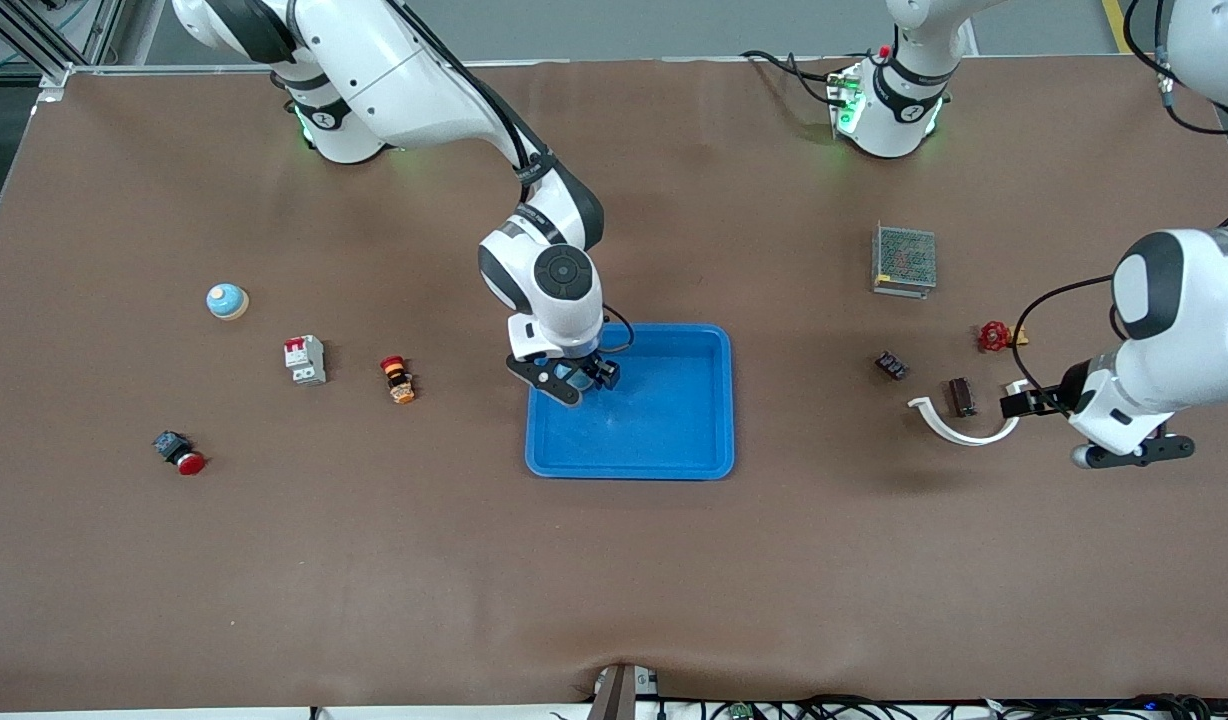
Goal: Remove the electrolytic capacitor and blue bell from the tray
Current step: 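Lift the bell with the right gripper while the left gripper withdraws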
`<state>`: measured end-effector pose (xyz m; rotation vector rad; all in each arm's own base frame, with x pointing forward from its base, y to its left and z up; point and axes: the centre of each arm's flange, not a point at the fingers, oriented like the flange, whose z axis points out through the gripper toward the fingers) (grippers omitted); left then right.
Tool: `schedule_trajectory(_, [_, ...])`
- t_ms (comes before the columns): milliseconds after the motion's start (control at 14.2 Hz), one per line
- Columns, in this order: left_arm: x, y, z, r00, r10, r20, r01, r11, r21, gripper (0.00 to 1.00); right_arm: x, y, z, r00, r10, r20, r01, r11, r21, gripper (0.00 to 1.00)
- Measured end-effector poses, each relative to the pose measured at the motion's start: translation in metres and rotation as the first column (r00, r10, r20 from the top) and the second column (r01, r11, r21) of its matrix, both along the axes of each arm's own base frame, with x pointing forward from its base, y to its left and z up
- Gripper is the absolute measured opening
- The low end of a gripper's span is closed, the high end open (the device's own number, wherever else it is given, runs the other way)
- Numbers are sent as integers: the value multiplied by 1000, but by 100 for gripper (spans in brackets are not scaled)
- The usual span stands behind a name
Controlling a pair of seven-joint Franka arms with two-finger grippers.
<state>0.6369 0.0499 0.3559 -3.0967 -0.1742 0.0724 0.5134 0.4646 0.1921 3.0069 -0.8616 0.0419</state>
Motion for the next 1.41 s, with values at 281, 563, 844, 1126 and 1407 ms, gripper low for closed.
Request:
schedule_trajectory(281, [-2,-14,89,998,-13,66,10,999,43,100,0,0,0,1000,6,1,-6,1000,1,64])
schedule_trajectory(563, [-11,-42,183,997,-36,71,32,998,62,100,0,0,1,1000,26,1,-26,1000,0,64])
schedule_trajectory(844, [-23,-61,240,991,-58,122,49,996,76,100,3,-1,2,1000,23,5,-23,1000,2,64])
schedule_trajectory(1126, [-56,-99,282,984,-129,123,119,989,88,100,9,-4,7,1000,24,9,-24,1000,2,64])
schedule_trajectory(1407, [-83,-110,304,985,-144,99,134,985,108,100,21,-9,29,999,45,-25,-46,999,-30,64])
